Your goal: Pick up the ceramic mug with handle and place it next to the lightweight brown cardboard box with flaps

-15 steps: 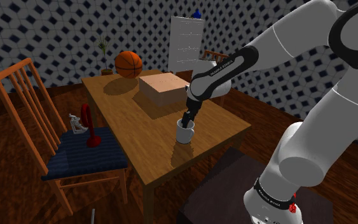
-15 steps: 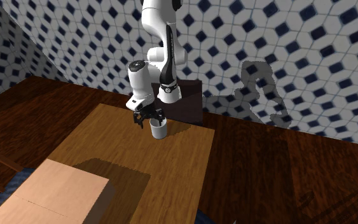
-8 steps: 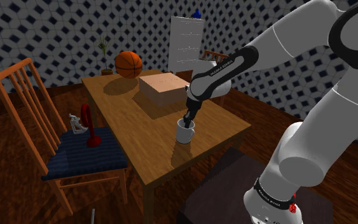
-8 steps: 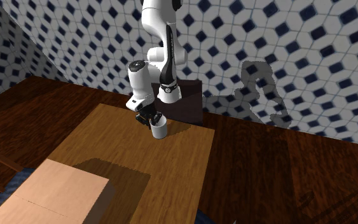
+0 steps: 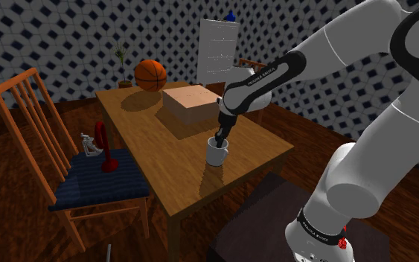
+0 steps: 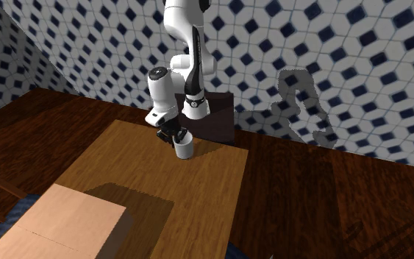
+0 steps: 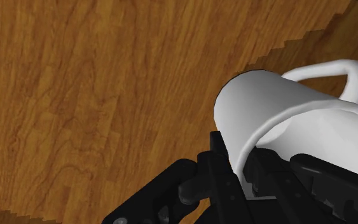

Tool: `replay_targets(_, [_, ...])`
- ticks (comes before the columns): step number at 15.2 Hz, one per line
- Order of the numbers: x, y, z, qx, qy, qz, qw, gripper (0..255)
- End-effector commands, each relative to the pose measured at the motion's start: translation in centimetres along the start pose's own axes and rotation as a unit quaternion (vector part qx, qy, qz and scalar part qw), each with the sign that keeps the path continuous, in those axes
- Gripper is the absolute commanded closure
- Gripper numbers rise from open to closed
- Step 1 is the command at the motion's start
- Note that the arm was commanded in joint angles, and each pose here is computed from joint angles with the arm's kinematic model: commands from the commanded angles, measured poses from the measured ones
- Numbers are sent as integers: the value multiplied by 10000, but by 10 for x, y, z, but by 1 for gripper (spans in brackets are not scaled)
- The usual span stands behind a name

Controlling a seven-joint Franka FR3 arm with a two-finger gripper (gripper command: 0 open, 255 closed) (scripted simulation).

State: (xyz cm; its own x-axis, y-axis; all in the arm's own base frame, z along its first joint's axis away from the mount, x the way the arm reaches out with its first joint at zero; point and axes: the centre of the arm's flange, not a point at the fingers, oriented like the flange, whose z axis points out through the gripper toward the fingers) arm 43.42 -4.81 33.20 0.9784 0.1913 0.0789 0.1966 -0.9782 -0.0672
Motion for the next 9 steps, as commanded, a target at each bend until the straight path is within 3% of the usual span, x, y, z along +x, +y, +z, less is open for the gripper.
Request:
replay_targets(1, [1,0,-10,-1,0,0,10000,255])
replay_targets(9, [4,-3,-52,-1,0,0,10000,255])
